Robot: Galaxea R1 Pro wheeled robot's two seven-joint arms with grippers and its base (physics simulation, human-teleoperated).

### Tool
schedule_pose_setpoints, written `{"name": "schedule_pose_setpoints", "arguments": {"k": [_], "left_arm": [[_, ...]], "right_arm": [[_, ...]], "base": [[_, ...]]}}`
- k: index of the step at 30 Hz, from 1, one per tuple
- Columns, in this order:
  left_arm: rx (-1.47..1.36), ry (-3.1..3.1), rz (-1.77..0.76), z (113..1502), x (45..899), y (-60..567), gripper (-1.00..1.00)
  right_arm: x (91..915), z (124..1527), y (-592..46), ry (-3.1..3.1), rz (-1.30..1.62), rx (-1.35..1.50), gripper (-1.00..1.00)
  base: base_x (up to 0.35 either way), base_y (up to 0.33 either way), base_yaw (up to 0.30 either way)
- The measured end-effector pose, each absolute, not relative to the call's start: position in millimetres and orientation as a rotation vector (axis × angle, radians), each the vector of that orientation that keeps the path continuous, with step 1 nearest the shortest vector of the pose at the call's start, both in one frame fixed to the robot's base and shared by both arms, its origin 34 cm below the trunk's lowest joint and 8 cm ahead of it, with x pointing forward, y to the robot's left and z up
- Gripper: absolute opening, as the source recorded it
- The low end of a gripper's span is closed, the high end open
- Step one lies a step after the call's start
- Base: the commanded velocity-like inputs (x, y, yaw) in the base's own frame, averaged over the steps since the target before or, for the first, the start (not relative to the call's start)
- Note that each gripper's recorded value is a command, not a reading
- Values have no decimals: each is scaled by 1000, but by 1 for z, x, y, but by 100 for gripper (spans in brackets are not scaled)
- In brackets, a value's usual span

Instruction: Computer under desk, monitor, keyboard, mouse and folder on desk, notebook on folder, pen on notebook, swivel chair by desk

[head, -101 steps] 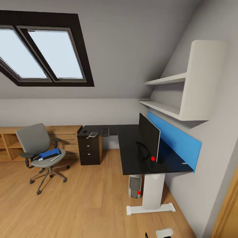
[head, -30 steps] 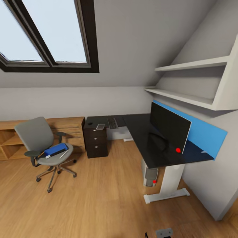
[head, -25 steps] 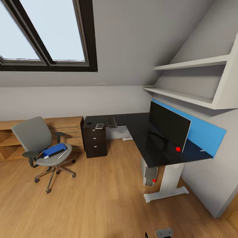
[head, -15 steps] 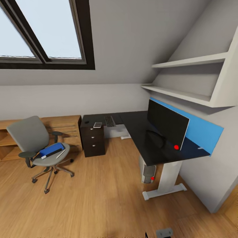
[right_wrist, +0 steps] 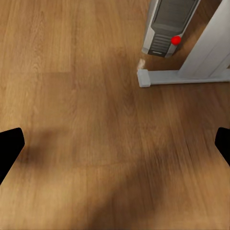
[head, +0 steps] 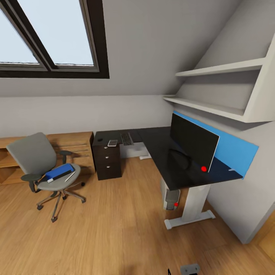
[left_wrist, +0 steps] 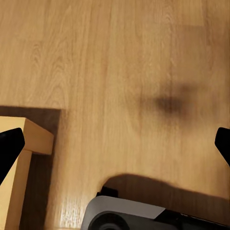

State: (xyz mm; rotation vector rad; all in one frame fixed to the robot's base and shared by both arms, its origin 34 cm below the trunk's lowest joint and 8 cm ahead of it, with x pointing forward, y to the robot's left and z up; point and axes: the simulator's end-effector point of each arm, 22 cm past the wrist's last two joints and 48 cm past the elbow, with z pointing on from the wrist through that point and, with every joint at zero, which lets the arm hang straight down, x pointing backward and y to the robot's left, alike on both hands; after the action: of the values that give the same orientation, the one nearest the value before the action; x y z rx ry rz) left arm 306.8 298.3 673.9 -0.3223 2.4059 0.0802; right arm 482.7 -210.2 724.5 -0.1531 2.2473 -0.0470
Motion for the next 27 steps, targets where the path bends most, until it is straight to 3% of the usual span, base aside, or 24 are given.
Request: {"name": "schedule_pose_setpoints", "arguments": {"k": [14,27], "left_arm": [[-333,2430,84,669,300,299,100],[-350,2542,74,654,278,294,100]], "right_arm": [[478,719,-210,2262,-45,-154,100],[473,712,-210,2281,-44,-154,100]], "base": [[0,0,77],[0,0,151]]}}
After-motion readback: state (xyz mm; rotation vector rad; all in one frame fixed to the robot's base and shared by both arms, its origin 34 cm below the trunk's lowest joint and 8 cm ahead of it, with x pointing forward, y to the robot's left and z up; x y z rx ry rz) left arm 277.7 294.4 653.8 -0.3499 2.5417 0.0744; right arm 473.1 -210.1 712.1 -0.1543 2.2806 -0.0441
